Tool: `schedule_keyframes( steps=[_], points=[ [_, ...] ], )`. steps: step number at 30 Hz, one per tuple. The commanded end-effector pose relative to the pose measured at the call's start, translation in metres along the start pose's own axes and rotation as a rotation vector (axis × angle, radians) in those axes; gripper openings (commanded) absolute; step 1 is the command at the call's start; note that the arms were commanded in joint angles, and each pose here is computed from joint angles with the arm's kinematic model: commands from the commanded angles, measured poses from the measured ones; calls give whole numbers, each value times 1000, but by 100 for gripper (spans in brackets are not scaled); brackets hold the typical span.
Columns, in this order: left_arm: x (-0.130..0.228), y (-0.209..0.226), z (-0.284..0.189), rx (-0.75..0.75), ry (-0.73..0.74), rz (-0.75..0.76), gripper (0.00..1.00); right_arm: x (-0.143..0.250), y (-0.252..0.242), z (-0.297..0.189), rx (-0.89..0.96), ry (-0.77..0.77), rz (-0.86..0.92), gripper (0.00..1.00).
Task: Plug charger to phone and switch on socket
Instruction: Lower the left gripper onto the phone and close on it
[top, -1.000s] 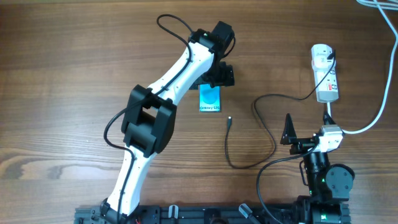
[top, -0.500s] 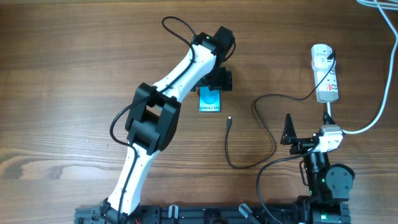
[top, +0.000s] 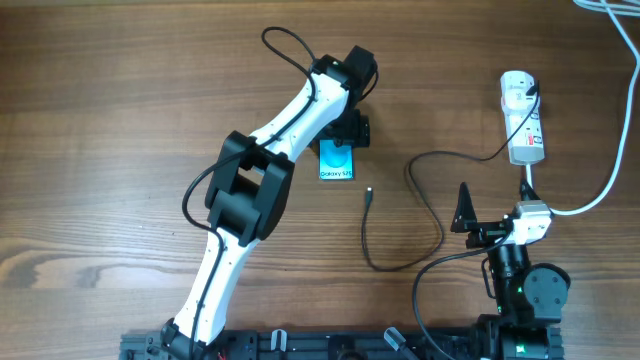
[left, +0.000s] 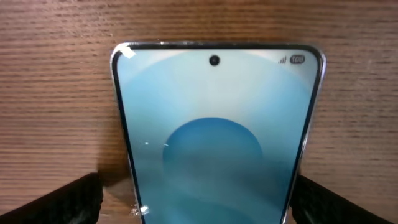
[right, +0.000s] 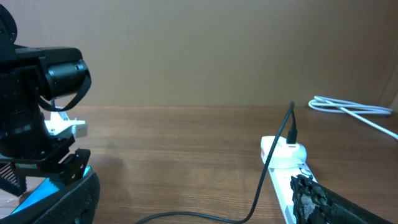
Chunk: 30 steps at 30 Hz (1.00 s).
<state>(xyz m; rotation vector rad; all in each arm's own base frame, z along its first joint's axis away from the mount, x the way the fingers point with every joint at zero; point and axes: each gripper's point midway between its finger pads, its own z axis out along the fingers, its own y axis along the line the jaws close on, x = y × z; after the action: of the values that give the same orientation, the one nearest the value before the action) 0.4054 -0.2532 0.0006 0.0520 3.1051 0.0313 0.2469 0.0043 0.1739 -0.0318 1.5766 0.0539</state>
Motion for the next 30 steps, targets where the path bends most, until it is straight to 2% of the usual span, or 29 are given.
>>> schedule_keyframes(
  steps=[1,13,15,20,23,30],
  points=[
    [2,-7,16,21,26,-7,100,-2,-1,0,7,-10,-12,99],
    [0,-9,16,25,20,-6,100,-2,-1,0,7,-10,-12,100],
    [2,-7,16,20,28,-6,91,-2,-1,0,7,-10,-12,100],
    [5,-7,16,18,40,-6,90,-2,-1,0,7,-10,-12,100],
    [6,-6,16,16,43,-6,77,-2,-1,0,7,-10,-12,100],
    [8,-9,15,35,55,-7,75,-2,-1,0,7,-10,-12,100]
  ],
)
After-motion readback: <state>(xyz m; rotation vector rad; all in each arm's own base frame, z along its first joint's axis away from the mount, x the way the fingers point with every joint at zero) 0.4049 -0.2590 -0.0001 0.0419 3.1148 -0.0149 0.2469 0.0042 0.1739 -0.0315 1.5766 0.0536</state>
